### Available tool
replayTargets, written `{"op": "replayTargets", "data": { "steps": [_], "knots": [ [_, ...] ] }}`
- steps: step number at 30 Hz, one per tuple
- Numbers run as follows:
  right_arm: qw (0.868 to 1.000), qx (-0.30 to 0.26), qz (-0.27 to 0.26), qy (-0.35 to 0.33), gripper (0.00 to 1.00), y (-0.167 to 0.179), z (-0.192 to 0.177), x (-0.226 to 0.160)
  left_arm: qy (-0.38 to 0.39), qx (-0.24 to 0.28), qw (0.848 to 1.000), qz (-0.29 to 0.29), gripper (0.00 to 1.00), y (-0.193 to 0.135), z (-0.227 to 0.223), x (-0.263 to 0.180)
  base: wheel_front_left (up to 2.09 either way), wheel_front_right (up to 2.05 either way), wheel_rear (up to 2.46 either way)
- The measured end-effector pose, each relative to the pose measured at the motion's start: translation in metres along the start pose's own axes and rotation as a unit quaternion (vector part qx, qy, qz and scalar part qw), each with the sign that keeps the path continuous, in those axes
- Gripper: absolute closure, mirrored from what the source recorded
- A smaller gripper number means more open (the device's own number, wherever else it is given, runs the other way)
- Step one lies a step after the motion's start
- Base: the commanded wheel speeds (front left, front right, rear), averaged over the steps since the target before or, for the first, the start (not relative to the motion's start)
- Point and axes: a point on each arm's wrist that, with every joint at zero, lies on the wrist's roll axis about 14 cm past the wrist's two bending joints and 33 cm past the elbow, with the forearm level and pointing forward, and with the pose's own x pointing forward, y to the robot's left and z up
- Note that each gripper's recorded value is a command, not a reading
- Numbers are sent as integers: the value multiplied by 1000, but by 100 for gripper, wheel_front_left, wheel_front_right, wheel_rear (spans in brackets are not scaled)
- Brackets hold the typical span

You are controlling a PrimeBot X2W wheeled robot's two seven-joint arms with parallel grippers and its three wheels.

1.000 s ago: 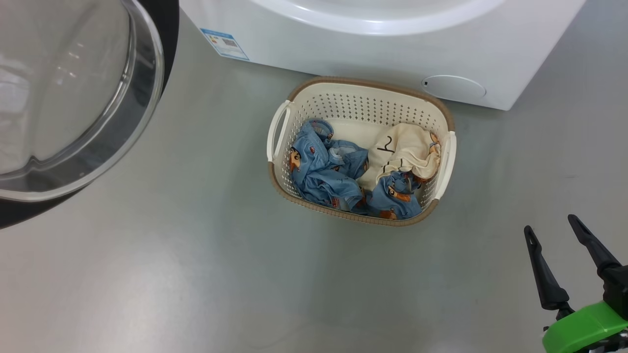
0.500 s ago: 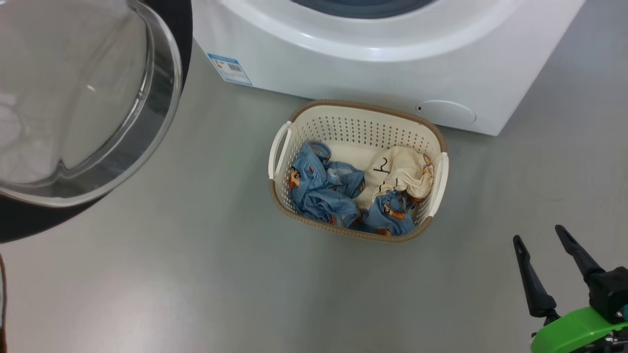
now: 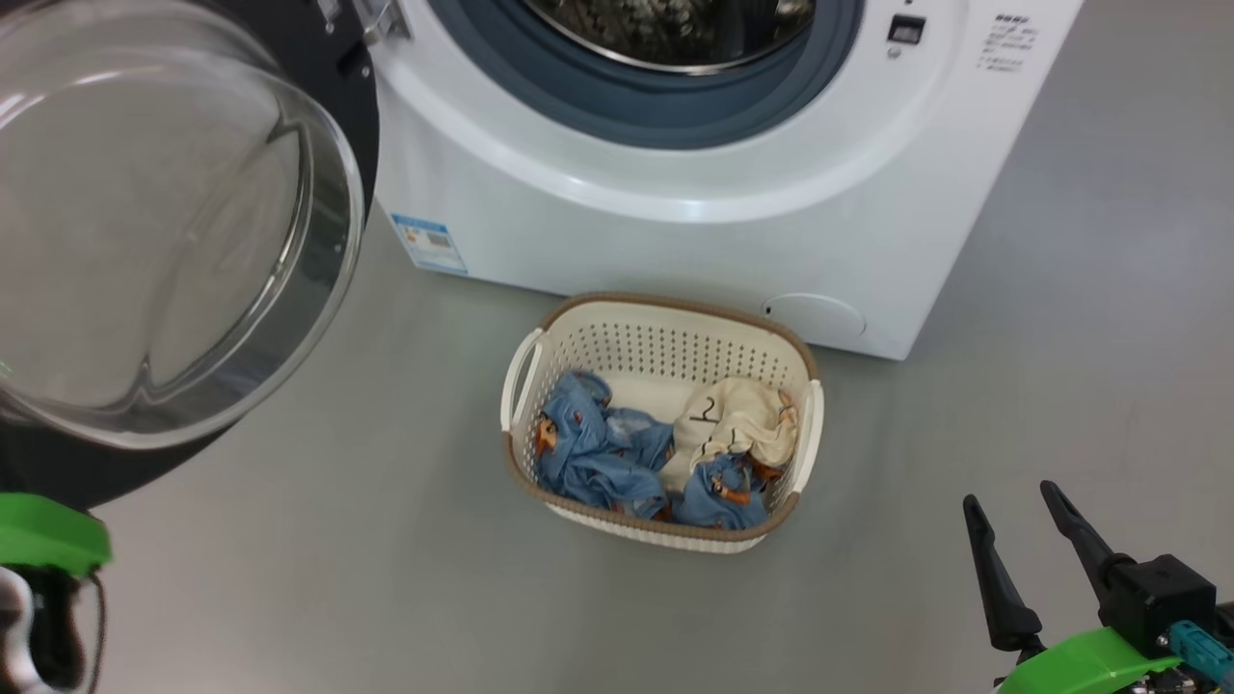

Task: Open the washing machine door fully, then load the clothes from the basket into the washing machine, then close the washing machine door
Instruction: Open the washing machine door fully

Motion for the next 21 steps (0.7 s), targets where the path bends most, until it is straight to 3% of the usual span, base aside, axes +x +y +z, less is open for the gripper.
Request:
{"op": "replayTargets", "data": {
  "steps": [8,21],
  "knots": [
    [999,-1,-31,-34,0,-10,20,-23,15,-2,996,-88,100,-49,-9,-27,0,0,0],
    [994,13,-83,-72,0,-34,40,-58,51,-35,974,-218,100,-137,-32,-80,0,0,0]
  ]
}}
